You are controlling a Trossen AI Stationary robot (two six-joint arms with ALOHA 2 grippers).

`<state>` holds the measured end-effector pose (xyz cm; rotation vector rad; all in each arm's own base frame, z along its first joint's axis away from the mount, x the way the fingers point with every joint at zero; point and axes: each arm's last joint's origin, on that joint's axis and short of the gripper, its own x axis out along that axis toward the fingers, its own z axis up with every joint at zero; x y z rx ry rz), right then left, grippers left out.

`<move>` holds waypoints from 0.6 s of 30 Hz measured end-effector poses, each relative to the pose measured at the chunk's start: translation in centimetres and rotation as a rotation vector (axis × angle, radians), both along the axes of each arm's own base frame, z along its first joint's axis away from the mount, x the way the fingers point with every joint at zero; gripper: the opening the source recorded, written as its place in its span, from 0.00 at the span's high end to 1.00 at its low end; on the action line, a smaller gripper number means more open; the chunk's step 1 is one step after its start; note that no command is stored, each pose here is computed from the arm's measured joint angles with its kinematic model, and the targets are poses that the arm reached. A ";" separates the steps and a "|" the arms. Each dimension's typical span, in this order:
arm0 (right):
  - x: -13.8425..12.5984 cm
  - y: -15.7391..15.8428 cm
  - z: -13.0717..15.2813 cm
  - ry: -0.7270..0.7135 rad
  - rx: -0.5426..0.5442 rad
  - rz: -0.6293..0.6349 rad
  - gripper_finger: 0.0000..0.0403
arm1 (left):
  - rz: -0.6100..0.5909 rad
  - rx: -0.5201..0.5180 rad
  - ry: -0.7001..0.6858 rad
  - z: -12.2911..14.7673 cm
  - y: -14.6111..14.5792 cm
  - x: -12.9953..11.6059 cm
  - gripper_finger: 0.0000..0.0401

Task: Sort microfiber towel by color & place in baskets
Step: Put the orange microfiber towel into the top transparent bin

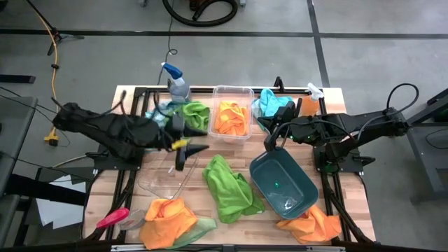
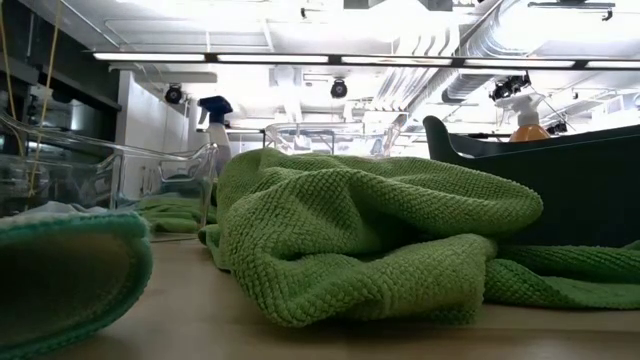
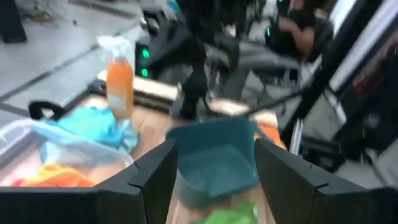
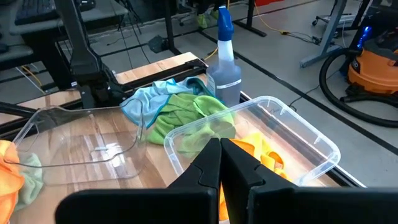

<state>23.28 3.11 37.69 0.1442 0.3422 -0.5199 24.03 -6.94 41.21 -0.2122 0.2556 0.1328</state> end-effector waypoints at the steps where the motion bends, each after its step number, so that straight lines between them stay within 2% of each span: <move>1: 0.0 0.0 0.0 0.000 0.000 0.000 1.00 | -0.026 0.007 0.037 -0.5 -0.4 0.2 0.50; 5: 0.0 0.0 0.0 0.000 0.000 0.000 1.00 | -0.230 -0.048 0.299 -2.6 -1.9 1.6 0.50; 9: 0.0 0.0 0.0 0.000 0.000 0.000 1.00 | -0.433 -0.126 0.736 -5.8 -3.7 2.1 0.50; 12: 0.0 0.0 0.0 0.002 0.000 0.000 1.00 | -0.573 -0.129 1.024 -8.9 -6.1 1.5 0.50; 15: -0.1 0.0 -0.1 0.013 -0.003 0.000 1.00 | -0.695 -0.039 1.144 -11.2 -8.8 0.9 0.50; 18: -0.1 0.0 -0.2 0.022 -0.005 0.000 1.00 | -0.781 0.045 1.136 -12.9 -11.2 0.7 0.50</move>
